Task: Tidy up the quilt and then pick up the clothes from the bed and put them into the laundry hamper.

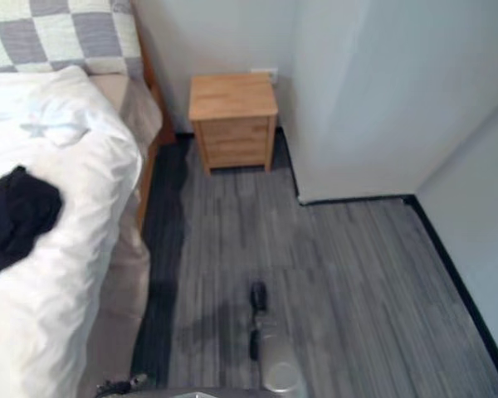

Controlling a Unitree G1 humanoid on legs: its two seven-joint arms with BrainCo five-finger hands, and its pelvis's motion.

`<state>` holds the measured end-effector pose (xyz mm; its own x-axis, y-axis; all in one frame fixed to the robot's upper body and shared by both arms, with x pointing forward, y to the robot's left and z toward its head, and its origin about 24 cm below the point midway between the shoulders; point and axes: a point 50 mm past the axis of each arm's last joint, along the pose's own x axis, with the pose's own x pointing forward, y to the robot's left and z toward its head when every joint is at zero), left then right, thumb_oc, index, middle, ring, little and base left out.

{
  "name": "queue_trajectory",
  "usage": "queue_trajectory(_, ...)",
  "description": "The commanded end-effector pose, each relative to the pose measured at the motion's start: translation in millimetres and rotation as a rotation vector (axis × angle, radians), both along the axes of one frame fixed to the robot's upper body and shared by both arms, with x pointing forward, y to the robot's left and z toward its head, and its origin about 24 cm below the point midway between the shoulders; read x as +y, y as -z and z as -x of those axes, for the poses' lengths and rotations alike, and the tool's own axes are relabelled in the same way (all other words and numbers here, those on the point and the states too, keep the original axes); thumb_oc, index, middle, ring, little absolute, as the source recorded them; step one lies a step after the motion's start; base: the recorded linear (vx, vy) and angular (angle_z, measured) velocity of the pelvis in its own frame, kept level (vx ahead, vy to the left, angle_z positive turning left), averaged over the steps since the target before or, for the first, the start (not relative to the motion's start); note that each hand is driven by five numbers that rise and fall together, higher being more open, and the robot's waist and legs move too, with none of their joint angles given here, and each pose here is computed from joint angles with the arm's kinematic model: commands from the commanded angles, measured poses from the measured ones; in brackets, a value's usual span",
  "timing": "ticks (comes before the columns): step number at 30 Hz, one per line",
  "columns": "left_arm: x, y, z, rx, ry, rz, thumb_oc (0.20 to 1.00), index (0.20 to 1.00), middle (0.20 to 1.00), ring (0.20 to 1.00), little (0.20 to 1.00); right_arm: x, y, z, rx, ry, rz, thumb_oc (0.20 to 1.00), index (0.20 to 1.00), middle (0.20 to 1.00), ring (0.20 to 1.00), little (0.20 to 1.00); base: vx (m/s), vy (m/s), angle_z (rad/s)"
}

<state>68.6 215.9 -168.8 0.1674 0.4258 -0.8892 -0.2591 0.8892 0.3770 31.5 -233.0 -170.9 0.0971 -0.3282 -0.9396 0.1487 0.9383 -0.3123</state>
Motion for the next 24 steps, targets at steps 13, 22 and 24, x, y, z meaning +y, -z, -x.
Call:
queue_trajectory(13,-3.8,0.0,2.5,-0.033,0.030,0.017,1.000,1.000,1.000,1.000,1.000,-34.8,-21.2,-65.6,-0.199,-0.158,0.110,1.000,1.000,1.000,1.000,1.000,0.58,-0.039,-0.23)
queue_trajectory(22,3.3,0.0,8.3,-0.019,-0.042,0.021,1.000,1.000,1.000,1.000,1.000,-28.2,-18.1,-58.1,-0.167,-0.236,0.171,1.000,1.000,1.000,1.000,1.000,0.66,0.207,-0.55)
queue_trajectory(24,7.9,-0.6,8.0,-0.021,-0.079,0.011,1.000,1.000,1.000,1.000,1.000,-25.6,-17.9,-59.9,-0.177,-0.252,0.176,1.000,1.000,1.000,1.000,1.000,0.59,0.310,0.06)
